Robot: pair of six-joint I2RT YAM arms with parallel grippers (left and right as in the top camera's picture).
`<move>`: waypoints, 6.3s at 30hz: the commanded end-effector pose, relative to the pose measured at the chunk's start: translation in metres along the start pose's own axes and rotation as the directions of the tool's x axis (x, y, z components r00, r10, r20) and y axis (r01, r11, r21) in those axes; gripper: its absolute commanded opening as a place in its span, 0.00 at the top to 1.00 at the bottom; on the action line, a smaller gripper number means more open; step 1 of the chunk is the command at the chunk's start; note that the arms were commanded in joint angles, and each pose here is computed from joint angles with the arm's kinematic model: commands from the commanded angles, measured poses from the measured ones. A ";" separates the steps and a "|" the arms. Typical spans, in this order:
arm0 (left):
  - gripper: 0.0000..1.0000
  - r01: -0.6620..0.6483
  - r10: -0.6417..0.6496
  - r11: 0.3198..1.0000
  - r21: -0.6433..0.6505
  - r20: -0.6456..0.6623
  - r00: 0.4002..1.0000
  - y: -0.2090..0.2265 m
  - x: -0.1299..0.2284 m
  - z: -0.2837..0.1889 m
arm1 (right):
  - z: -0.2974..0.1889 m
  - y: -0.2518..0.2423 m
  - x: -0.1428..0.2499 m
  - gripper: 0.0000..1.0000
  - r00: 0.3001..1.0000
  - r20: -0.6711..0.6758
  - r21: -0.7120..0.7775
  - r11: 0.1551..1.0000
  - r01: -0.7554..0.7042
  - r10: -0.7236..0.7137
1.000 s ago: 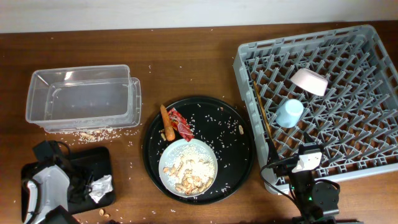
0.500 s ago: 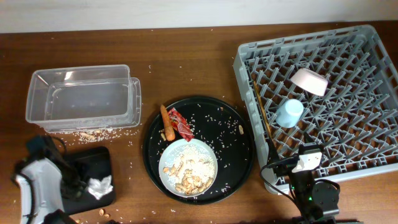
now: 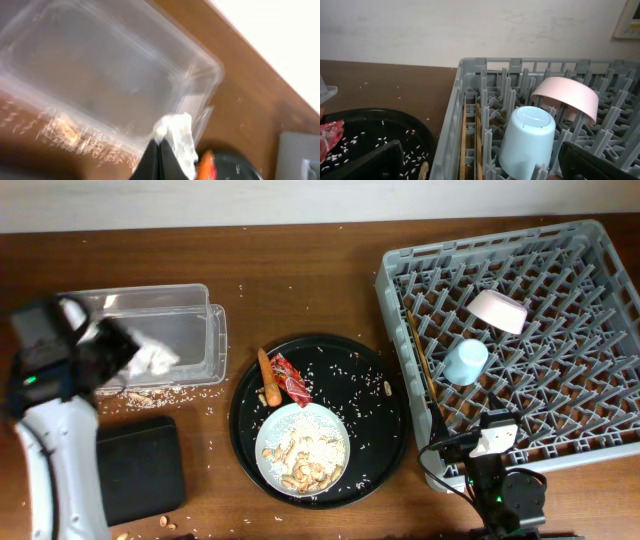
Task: Sort waste into correct bins and load items into the dishwasher rack
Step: 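Reach the left gripper to the red wrapper on the round tray, then grasp the red wrapper with the left gripper, then drop the red wrapper into the clear plastic bin, then move the left gripper back toward the carrot on the round tray, then carry the carrot with the left gripper onto the black rectangular tray, then grasp the rim of the white plate with the left gripper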
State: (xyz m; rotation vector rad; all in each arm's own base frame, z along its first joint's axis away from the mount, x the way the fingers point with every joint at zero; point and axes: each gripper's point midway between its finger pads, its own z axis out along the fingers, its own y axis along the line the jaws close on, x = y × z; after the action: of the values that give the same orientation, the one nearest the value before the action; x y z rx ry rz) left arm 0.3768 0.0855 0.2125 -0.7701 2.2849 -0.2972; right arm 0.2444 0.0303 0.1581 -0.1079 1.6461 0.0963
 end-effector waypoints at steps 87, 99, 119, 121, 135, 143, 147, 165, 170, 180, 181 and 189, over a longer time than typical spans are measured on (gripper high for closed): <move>0.51 -0.063 0.037 0.993 -0.104 -0.233 0.972 -0.061 0.026 0.075 | 0.000 -0.001 0.002 0.02 1.000 0.001 0.002 1.000 -0.005 0.005; 0.62 -0.542 0.459 0.840 0.005 -0.540 0.706 -0.114 0.189 0.098 | 0.000 -0.001 0.002 0.02 1.000 0.001 0.002 1.000 -0.005 0.005; 0.77 -0.677 0.504 0.733 0.067 -0.722 0.474 -0.079 0.265 0.141 | 0.000 -0.001 0.002 0.02 1.000 0.001 0.002 1.000 -0.005 0.005; 0.87 -0.676 0.499 0.734 0.064 -0.726 0.474 -0.080 0.263 0.138 | 0.000 -0.001 0.002 0.02 1.000 0.001 0.002 1.000 -0.005 0.005; 0.93 -0.417 0.239 0.884 -0.210 -0.563 0.791 -0.053 0.098 0.004 | 0.000 -0.001 0.002 0.02 1.000 0.001 0.002 1.000 -0.005 0.005; 0.99 -0.161 -0.134 0.856 -0.491 -0.511 0.849 0.048 0.100 -0.049 | 0.000 -0.001 0.002 0.02 1.000 0.001 0.002 1.000 -0.005 0.005; 0.99 0.058 -0.348 0.812 -0.581 -0.403 0.846 0.092 0.128 -0.056 | 0.000 -0.001 0.002 0.02 1.000 0.001 0.002 1.000 -0.005 0.005; 0.33 0.338 -0.507 0.831 -0.441 -0.352 0.787 0.108 0.133 -0.037 | 0.000 -0.001 0.002 0.02 1.000 0.001 0.002 1.000 -0.005 0.005; 0.37 0.147 -0.264 0.948 -0.284 -0.433 0.862 0.046 0.118 -0.042 | 0.000 -0.001 0.002 0.02 1.000 0.001 0.002 1.000 -0.005 0.005; 0.46 -0.623 0.530 0.781 -0.030 -0.495 0.689 -0.087 0.229 -0.016 | 0.000 -0.001 0.002 0.02 1.000 0.001 0.002 1.000 -0.005 0.005; 0.46 -0.657 0.568 0.754 0.004 -0.505 0.650 -0.093 0.240 -0.013 | 0.000 -0.001 0.002 0.02 1.000 0.001 0.002 1.000 -0.005 0.005; 0.50 -0.816 0.782 0.507 0.276 -0.546 0.301 -0.121 0.341 -0.005 | 0.000 -0.001 0.002 0.02 1.000 0.001 0.002 1.000 -0.005 0.005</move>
State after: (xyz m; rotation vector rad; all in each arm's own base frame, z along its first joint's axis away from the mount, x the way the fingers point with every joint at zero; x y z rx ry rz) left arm 0.2458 -0.1937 0.0942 0.4693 2.9732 0.0007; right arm 0.2444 0.0303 0.1581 -0.1079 1.6461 0.0963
